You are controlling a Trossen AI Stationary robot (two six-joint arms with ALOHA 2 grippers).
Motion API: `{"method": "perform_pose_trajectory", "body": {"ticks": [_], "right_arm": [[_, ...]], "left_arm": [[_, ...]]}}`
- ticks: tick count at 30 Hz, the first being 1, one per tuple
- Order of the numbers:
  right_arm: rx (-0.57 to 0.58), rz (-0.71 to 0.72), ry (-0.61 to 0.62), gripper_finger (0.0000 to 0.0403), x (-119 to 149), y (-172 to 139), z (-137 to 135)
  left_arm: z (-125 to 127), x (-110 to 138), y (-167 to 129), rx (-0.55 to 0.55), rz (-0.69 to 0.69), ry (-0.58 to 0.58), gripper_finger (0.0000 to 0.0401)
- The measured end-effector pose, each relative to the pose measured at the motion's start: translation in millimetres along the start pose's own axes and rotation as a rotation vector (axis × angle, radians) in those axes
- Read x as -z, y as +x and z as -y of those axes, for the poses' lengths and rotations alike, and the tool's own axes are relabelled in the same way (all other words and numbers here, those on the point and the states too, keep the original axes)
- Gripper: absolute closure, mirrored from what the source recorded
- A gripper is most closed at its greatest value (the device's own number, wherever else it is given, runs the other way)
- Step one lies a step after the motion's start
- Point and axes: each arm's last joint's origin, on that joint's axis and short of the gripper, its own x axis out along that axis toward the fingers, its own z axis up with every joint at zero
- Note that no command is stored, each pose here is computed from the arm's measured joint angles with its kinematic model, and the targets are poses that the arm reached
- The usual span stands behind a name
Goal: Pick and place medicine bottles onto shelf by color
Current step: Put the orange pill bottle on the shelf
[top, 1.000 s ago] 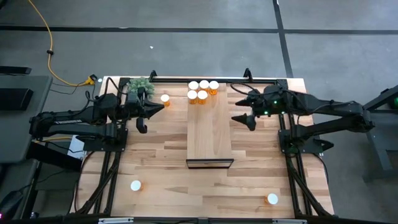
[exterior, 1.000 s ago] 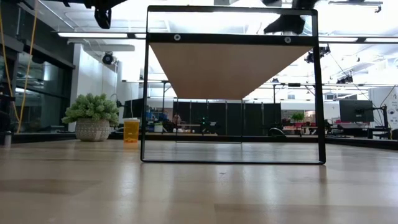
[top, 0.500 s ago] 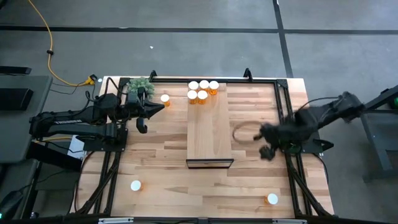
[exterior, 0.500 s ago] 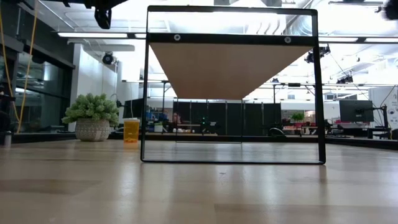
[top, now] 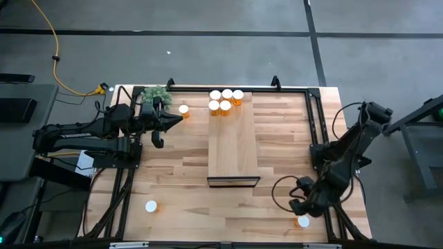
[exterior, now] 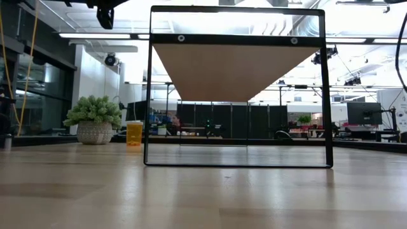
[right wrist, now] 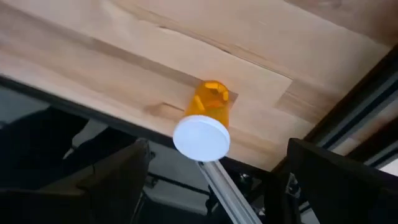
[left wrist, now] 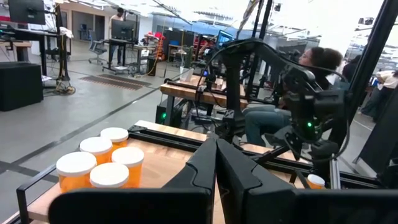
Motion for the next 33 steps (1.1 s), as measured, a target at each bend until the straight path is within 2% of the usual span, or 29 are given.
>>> {"method": "perform_pose_trajectory", "body": {"ticks": [7, 20, 33], "right_arm": [[0.027, -0.017, 0.021, 0.0034, 7.2, 28.6, -16.3], [0.104, -0.062, 0.043, 0.0037, 9.4, 68.3, -26.4], [0.138, -0.074, 0.046, 0.0130, 9.3, 75.6, -26.1]], "left_arm": [[0.0, 0.0, 0.0, 0.000, 0.000, -0.023, 0.0401], [0.0, 0.0, 0.0, 0.000, 0.000, -0.051, 0.0401], [0.0, -0.1, -0.1, 0.000, 0.001, -0.050, 0.0401]]}}
